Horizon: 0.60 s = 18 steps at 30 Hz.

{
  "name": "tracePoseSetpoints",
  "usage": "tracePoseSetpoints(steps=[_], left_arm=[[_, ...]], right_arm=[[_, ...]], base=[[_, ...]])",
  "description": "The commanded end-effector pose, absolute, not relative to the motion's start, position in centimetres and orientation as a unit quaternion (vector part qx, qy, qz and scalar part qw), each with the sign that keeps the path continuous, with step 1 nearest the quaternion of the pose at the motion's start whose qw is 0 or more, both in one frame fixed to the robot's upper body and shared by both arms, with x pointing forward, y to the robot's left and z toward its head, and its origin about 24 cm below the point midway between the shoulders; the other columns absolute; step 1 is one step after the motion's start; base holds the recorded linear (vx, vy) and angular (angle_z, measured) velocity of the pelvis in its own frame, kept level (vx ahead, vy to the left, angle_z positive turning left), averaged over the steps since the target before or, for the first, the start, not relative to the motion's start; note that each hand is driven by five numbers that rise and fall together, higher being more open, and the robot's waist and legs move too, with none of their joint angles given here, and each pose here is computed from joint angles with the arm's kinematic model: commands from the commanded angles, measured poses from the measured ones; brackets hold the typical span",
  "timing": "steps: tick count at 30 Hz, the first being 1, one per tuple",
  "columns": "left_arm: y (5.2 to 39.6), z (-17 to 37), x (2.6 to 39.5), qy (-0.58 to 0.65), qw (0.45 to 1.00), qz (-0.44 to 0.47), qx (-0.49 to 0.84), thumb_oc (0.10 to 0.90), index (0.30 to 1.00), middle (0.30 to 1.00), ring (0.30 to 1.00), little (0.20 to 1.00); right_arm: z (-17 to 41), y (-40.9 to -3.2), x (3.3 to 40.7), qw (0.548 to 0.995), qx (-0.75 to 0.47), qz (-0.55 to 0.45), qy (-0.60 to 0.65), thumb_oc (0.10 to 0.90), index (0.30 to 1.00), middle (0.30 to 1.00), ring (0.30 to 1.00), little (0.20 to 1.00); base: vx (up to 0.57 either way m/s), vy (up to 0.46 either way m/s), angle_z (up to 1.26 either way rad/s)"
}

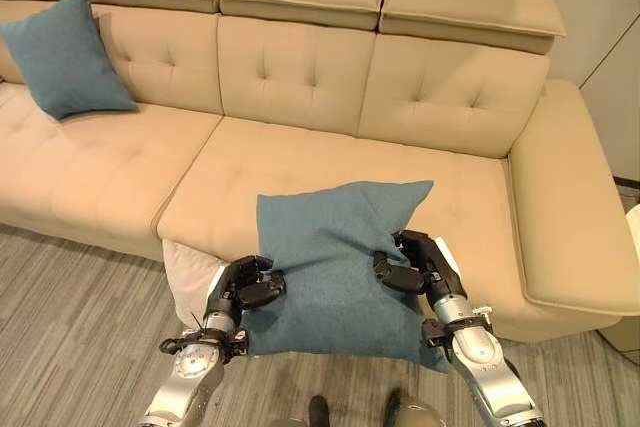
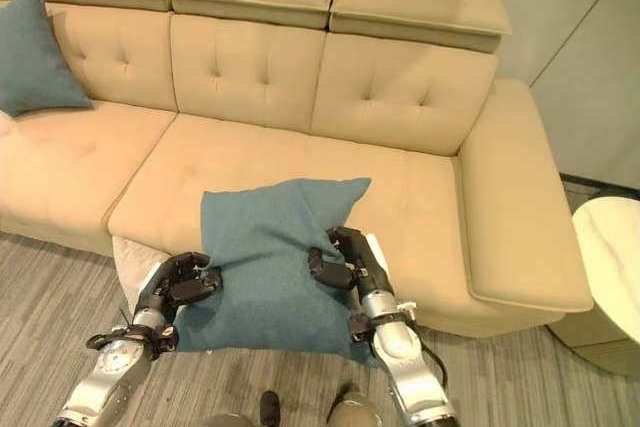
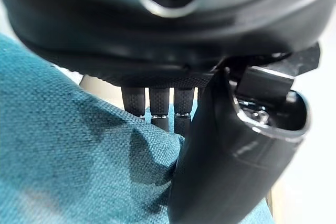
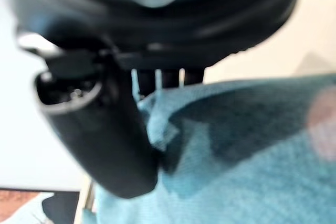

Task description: Pick up all the scattered cushions and arrange them neatly on the sofa.

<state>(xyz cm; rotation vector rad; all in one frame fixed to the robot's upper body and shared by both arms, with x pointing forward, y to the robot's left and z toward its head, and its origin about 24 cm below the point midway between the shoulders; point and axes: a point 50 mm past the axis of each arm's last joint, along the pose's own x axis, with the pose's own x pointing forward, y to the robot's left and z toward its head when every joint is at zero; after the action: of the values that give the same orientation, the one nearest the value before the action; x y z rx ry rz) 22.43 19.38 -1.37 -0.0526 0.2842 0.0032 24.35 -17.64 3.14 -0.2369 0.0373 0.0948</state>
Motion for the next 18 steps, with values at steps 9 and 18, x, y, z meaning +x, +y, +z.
tracePoseSetpoints(steps=[9,18], left_arm=[[14.4,6.8,26.0,-0.076,0.986,-0.096,-0.111,0.400,0.300,0.300,0.300,0.300],[14.4,6.0,25.8,-0.060,0.987,-0.093,-0.112,0.400,0.300,0.300,0.300,0.300]], right_arm=[[9.6,-17.6,26.1,0.982,-0.094,0.046,-0.155,0.400,0.300,0.300,0.300,0.300],[8.6,-18.2,25.8,0.987,-0.094,0.032,-0.129,0.400,0.300,0.300,0.300,0.300]], base=[[0.19,-0.223,0.40],[0.22,-0.029,0.06]])
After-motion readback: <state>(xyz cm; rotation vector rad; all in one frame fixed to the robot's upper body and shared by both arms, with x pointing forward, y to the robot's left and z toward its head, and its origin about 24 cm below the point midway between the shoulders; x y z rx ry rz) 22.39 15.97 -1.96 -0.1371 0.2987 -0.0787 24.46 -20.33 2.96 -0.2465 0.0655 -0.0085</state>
